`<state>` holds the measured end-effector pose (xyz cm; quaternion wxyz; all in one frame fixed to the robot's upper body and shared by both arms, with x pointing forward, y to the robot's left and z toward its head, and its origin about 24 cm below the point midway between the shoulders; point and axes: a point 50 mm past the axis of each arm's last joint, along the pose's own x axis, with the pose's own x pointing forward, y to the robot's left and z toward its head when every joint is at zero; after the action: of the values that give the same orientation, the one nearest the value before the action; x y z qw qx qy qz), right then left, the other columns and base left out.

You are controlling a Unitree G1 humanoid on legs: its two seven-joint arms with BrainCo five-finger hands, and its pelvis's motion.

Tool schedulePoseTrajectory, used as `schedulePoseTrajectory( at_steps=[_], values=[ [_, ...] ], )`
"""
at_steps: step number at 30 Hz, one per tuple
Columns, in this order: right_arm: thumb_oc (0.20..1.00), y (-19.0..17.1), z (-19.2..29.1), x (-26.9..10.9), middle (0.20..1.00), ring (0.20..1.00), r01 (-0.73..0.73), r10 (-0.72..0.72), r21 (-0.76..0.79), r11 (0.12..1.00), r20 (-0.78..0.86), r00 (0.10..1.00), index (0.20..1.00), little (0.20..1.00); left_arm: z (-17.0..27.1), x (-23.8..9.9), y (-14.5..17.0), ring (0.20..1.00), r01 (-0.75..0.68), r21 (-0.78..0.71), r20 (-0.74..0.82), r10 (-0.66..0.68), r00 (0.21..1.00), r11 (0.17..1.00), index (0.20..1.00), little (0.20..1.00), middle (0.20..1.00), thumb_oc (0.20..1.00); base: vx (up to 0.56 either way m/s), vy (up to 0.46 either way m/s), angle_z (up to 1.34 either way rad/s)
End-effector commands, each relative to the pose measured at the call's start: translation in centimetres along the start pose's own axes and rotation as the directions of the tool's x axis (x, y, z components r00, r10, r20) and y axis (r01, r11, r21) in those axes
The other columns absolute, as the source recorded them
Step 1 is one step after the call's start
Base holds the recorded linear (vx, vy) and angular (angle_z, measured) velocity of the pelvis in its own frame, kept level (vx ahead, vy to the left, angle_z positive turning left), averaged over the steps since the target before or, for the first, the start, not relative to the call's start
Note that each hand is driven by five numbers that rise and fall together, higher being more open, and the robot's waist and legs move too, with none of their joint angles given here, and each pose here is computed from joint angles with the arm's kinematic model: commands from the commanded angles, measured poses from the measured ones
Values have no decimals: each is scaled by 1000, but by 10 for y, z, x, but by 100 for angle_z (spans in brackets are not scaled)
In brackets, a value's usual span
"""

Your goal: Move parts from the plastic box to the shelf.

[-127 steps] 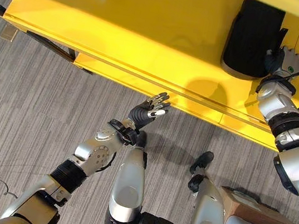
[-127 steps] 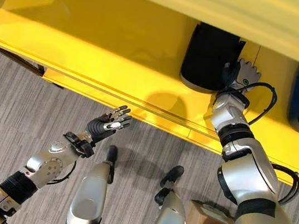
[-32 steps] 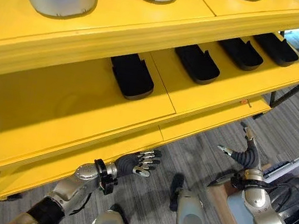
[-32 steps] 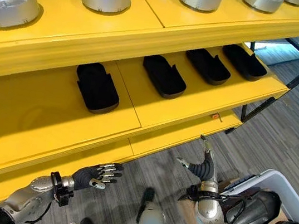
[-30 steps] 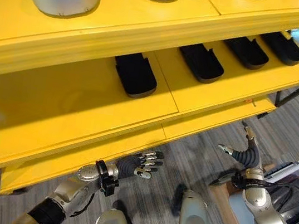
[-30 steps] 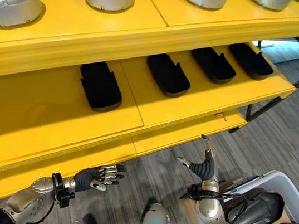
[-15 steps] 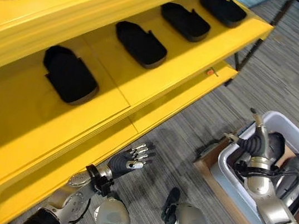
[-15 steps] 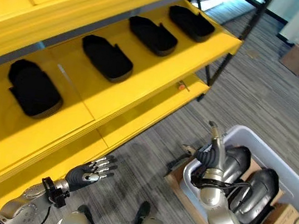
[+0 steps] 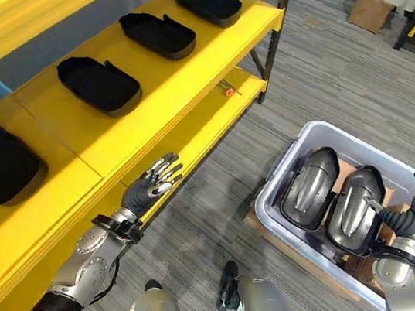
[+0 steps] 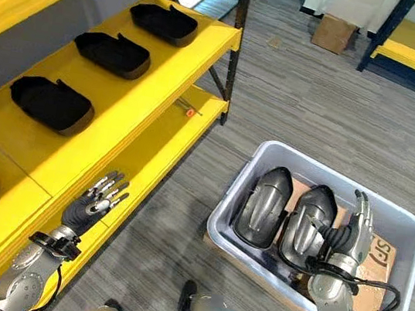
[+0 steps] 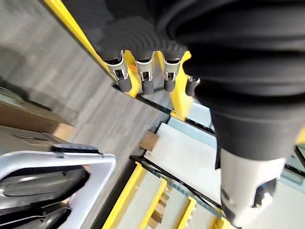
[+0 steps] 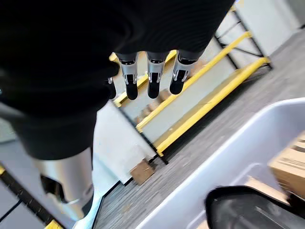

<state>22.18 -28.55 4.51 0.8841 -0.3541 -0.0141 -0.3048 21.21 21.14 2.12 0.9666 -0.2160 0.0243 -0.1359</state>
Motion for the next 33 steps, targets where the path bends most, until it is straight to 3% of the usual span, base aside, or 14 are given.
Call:
schedulePoseTrajectory(
  at_steps=[1,4,15,27,29,33],
  values=[
    [1000,-6,8,0,1000,1000,-14,10,55,998,78,997,1000,1000,8,-3,-1,1000,-28,93,48,23,999,995,1000,1000,1000,1000,226,11,-177],
    [1000,2,3,-16,1000,1000,-57,55,112,992,20,998,1000,1000,13,-4,-2,1000,36,110,29,-39,999,993,1000,1000,1000,1000,271,141,-90],
    [1000,31,31,-2,1000,1000,-237,230,164,958,58,971,1000,1000,0,-14,5,1000,69,197,-74,-56,996,978,1000,1000,1000,1000,128,164,-59],
    [1000,44,33,-6,1000,1000,-261,261,209,943,28,965,1000,1000,-3,-5,-2,1000,162,292,-150,-123,981,942,1000,1000,1000,1000,34,-320,-18],
    [1000,36,41,-2,1000,1000,-219,206,109,970,119,971,1000,1000,-2,-5,-9,1000,213,323,-185,-160,970,922,1000,1000,1000,1000,212,-622,24],
    [1000,37,51,1,1000,1000,-289,266,101,952,195,944,1000,1000,1,-5,-15,1000,215,283,-148,-179,973,935,1000,1000,1000,1000,184,-393,-7]
  ],
)
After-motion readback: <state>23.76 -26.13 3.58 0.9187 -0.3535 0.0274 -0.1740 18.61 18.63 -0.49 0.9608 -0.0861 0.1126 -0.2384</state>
